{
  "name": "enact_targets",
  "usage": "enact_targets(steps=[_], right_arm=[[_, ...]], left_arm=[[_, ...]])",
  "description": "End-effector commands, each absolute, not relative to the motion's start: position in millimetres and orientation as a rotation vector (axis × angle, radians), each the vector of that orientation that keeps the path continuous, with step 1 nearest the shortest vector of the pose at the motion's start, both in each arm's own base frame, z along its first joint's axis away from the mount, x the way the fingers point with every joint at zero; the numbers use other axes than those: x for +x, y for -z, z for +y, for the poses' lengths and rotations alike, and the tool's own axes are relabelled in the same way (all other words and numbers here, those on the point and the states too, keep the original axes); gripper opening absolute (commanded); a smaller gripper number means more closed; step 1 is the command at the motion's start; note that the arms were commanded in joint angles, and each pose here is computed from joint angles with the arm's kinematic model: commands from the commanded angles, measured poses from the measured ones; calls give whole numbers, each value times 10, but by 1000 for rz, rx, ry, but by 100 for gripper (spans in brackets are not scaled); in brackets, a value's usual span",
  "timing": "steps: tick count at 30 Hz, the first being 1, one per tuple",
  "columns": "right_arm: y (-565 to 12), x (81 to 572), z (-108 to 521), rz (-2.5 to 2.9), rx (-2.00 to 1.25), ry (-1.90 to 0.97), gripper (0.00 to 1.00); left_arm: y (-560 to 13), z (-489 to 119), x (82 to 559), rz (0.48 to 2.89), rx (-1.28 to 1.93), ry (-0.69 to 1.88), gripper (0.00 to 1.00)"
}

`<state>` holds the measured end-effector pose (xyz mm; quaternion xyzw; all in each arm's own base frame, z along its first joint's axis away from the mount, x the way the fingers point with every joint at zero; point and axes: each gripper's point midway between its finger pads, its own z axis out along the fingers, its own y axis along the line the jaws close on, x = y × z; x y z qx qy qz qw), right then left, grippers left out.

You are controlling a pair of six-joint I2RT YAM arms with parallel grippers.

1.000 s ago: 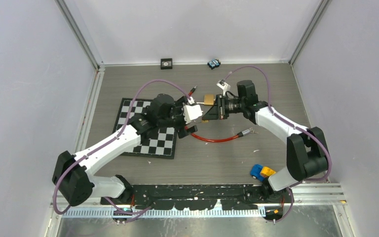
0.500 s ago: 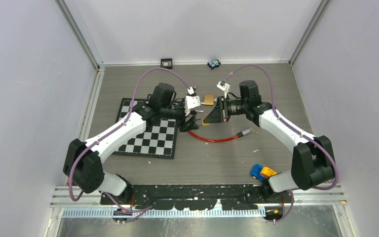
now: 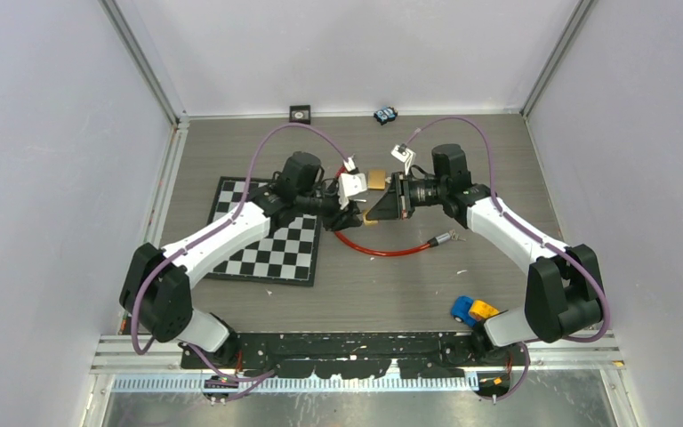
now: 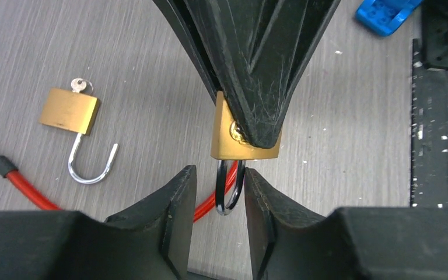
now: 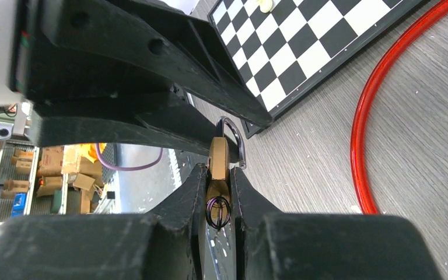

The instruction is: Unlock with the key

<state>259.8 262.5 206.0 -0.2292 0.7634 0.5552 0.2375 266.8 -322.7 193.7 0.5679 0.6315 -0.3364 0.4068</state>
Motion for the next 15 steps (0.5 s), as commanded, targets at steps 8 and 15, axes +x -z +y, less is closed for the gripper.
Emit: enact_targets(steps=[8, 15], right_arm=[[-2155, 2658, 2651, 2045, -585, -1576, 1], [-2011, 2723, 2635, 2091, -541, -1574, 1]], left_arm=[[-2001, -3159, 3174, 1440, 1253, 198, 38], [-2195, -2960, 3358, 1441, 1091, 56, 45]])
